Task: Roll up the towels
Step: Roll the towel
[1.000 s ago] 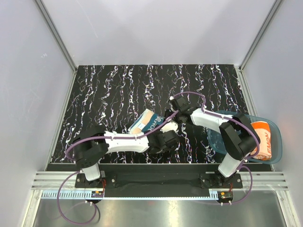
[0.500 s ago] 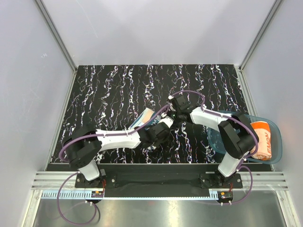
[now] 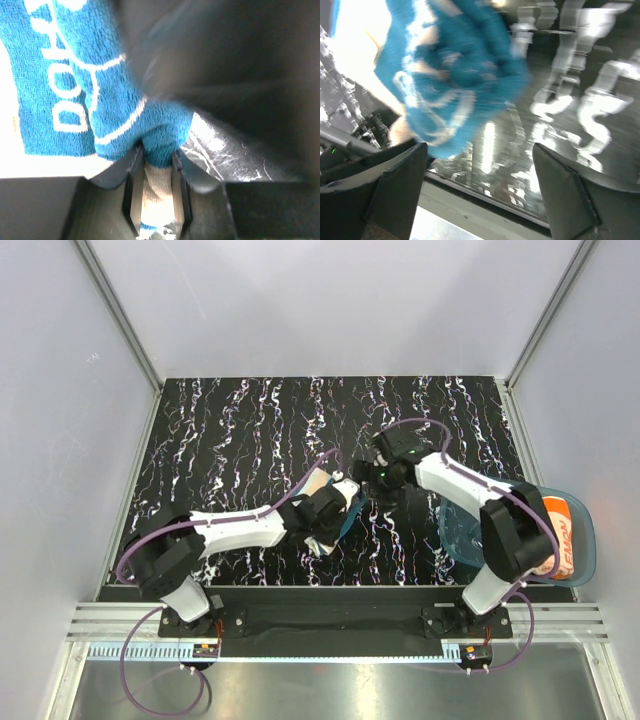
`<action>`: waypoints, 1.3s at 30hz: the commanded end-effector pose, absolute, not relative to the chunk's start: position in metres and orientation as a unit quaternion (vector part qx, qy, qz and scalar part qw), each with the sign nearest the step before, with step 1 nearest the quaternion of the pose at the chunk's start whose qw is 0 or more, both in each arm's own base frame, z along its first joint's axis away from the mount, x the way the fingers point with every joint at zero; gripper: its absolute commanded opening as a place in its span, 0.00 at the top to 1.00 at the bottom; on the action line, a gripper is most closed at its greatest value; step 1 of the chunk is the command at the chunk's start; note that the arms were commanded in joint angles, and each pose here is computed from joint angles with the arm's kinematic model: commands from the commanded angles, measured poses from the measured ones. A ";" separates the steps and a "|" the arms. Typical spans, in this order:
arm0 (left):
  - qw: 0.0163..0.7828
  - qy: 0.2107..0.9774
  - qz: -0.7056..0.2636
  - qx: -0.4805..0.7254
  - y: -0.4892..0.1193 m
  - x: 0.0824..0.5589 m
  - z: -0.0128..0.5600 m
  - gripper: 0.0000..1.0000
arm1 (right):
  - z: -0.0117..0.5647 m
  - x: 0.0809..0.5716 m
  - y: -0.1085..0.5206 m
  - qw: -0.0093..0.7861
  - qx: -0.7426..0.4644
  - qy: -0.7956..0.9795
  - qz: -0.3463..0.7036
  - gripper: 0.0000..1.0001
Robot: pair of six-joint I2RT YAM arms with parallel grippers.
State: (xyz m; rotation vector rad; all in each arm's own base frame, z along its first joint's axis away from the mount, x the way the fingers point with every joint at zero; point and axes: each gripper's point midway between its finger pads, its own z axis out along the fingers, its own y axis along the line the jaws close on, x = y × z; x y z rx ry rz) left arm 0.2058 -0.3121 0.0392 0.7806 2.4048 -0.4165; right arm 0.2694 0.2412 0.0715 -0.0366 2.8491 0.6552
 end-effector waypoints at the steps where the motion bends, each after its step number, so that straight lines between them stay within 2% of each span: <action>1: 0.178 0.921 -0.174 0.300 -0.293 0.163 0.013 1.00 | 0.103 0.281 0.199 0.150 0.008 0.972 0.179 0.05; 6: 0.161 0.916 -0.228 0.287 -0.300 0.162 0.032 1.00 | 0.123 0.295 0.152 0.190 0.048 0.971 0.136 0.04; 10: 0.140 0.908 -0.292 0.265 -0.308 0.167 0.051 1.00 | 0.165 0.300 0.140 0.269 0.064 0.951 0.139 0.02; 16: 0.091 0.888 -0.388 0.231 -0.317 0.183 0.068 1.00 | 0.191 0.289 0.181 0.282 0.028 0.919 0.275 0.02; 20: 0.065 0.877 -0.435 0.196 -0.317 0.203 0.068 1.00 | 0.175 0.275 0.205 0.251 0.019 0.902 0.351 0.02; 26: 0.031 0.855 -0.506 0.113 -0.314 0.230 0.070 1.00 | 0.152 0.269 0.225 0.230 0.016 0.882 0.410 0.01; 33: -0.014 0.849 -0.525 0.051 -0.306 0.249 0.048 0.99 | 0.111 0.273 0.253 0.212 0.007 0.882 0.422 0.02; 39: -0.029 0.870 -0.492 0.032 -0.293 0.257 0.023 0.95 | 0.079 0.293 0.269 0.215 0.019 0.894 0.393 0.03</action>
